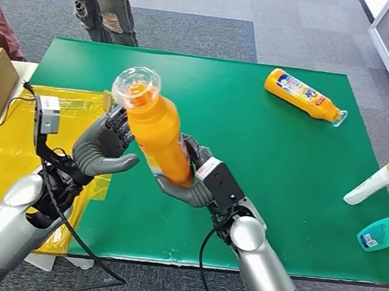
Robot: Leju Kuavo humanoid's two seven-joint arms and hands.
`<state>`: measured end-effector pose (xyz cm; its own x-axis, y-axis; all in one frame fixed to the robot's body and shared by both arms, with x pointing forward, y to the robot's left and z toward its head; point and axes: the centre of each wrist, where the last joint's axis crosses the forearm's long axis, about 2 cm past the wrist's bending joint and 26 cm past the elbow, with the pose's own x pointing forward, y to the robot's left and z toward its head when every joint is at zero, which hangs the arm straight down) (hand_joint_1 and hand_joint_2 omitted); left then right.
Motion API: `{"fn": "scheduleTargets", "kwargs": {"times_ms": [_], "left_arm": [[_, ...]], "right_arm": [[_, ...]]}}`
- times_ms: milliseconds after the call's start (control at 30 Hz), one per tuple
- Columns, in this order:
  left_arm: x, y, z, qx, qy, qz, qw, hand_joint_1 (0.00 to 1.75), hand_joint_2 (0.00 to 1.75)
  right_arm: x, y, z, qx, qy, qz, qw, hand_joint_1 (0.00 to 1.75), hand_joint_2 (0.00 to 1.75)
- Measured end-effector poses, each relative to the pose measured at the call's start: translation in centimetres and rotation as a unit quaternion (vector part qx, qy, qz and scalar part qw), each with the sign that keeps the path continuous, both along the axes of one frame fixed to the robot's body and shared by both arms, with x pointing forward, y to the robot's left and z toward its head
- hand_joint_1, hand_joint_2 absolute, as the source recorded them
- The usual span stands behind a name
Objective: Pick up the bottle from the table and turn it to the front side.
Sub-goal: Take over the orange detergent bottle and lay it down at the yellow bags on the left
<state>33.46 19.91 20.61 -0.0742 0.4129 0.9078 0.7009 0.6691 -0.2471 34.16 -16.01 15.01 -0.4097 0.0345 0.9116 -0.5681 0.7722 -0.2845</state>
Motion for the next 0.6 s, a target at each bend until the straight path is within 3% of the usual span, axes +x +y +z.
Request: {"fn": "scheduleTargets", "kwargs": {"times_ms": [600], "left_arm": [[0.2, -2.9, 0.4, 0.024, 0.006, -0.039, 0.999, 0.0, 1.75]], "right_arm": [[0.5, 0.7, 0.5, -0.015, -0.008, 0.011, 1.0, 1.75, 1.75]]}}
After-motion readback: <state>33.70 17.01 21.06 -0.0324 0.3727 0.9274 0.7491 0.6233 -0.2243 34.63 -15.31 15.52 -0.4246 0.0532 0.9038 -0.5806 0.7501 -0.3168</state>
